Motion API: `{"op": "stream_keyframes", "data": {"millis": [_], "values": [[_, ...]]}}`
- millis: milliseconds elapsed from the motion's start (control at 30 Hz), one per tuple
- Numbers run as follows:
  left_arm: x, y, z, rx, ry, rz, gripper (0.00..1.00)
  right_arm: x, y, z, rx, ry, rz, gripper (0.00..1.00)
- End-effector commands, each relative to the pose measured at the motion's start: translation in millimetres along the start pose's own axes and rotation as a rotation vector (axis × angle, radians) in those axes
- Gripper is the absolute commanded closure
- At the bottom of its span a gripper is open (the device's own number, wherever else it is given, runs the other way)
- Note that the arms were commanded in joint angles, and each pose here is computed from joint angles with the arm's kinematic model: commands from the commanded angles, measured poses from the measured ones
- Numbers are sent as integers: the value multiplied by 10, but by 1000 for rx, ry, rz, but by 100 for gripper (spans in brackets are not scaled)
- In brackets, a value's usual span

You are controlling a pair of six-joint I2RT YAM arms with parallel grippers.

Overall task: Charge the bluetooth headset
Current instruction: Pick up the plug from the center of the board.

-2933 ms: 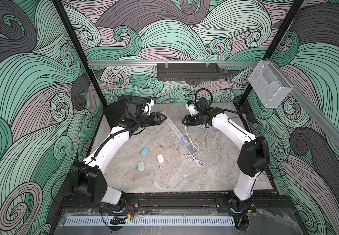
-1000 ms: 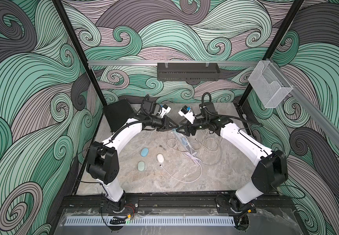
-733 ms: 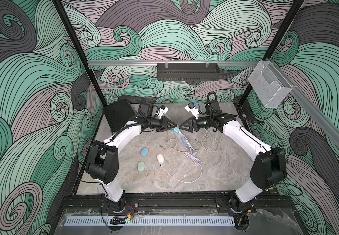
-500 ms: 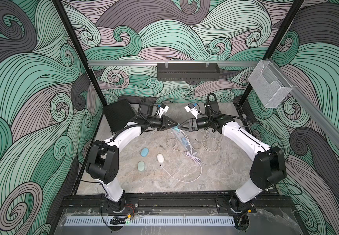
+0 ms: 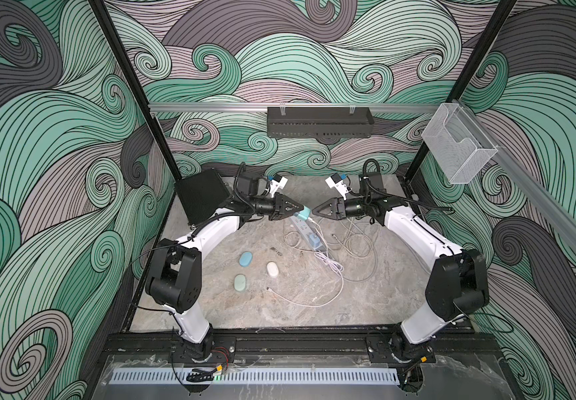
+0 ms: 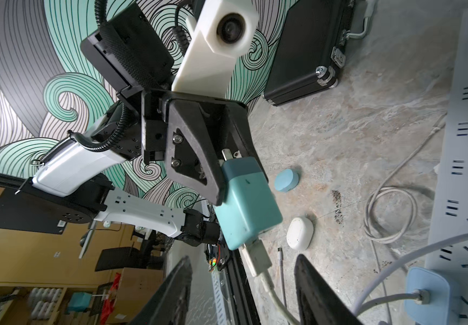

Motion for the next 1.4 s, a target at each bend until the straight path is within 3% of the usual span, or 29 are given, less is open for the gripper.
{"op": "stream_keyframes", "data": {"millis": [0, 633, 867, 1100, 1300, 1367], "values": [[-279, -55, 18, 18, 80, 93, 100, 98, 11, -21, -6, -34, -81, 43], [-476, 45, 106, 48, 132, 148, 100, 194, 145, -156, 10, -29, -172, 47], [-503, 55, 104, 43, 143, 154, 100, 213, 164, -169, 3, -30, -180, 63], [-478, 87, 102, 46, 138, 164, 100, 223, 158, -229, -38, -31, -154, 57], [-486, 89, 88, 37, 143, 165, 100, 241, 145, -278, -64, -30, -157, 75], [-487, 87, 77, 35, 144, 159, 94, 240, 142, -272, -63, -30, -156, 84]]}}
Point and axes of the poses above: each gripper's point midway between its finger pads, its own y axis out along the fingers, its own x axis along the line the jaws close on, z = x × y, the point moved 7 cm from there along -y, back along the fingers, and after that the axes turned 13 degrees about -y, right-handed, at the moved point
